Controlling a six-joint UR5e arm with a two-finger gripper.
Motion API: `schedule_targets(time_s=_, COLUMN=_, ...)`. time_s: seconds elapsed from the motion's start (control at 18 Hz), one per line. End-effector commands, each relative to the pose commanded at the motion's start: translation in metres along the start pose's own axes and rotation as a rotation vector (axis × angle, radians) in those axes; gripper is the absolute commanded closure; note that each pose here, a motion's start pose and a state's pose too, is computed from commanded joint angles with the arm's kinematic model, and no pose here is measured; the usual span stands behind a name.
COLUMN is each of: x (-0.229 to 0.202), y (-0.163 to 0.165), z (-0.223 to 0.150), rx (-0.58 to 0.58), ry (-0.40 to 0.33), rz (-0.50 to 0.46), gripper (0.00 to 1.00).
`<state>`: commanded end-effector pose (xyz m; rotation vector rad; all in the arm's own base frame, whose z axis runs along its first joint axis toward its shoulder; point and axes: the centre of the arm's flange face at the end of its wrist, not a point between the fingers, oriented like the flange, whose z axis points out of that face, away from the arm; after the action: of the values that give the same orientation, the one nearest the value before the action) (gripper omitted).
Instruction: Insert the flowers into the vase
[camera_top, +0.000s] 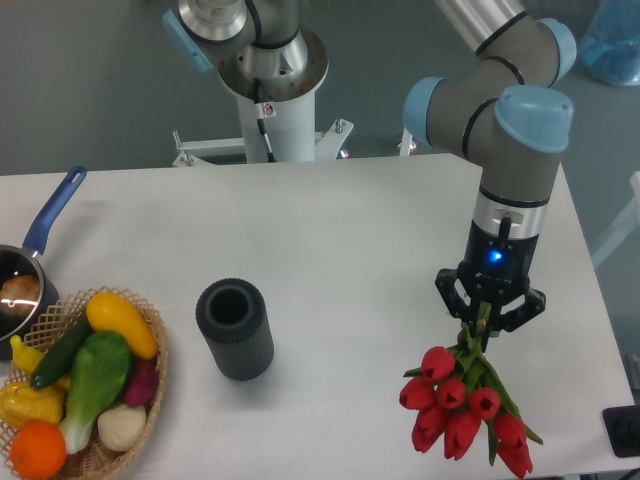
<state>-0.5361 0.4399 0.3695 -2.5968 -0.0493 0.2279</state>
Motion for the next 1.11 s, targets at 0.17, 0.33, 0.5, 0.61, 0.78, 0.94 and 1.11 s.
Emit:
schedule_targets(time_s=0.17, x=0.003, y=0.002, z=0.004, rx=-0.003, ry=0.006, rz=0.0, gripper=0.83)
schedule_targets(time_s=0.33, x=-0.004, y=-0.007, z=-0.003, rx=0.023, ry=-0.006, rz=-0.044, gripper=0.83)
schedule_targets(time_s=0.5, x=0.001, y=-0.01, z=-0.003, rx=0.031, ry=0.004, rz=-0.045, gripper=0.83)
schedule_targets(time_s=0.61, x=0.007, y=-0.018, z=-0.003, rx=0.084, ry=0.039, rz=-0.039, gripper=0.83)
schedule_targets(time_s=0.78, x=0.02, y=-0.033, z=-0.003, rx=0.154, ry=0.091, rz=-0.025, gripper=0.83)
schedule_targets(time_s=0.94, x=0.038, y=-0.054, z=-0.011, rx=0.226, ry=0.135, rz=0.004, gripper=0.83)
schedule_targets(time_s=1.11, x=0.051, y=-0.066, z=-0.021, rx=0.302, ry=0.184, rz=0.019, gripper=0.83)
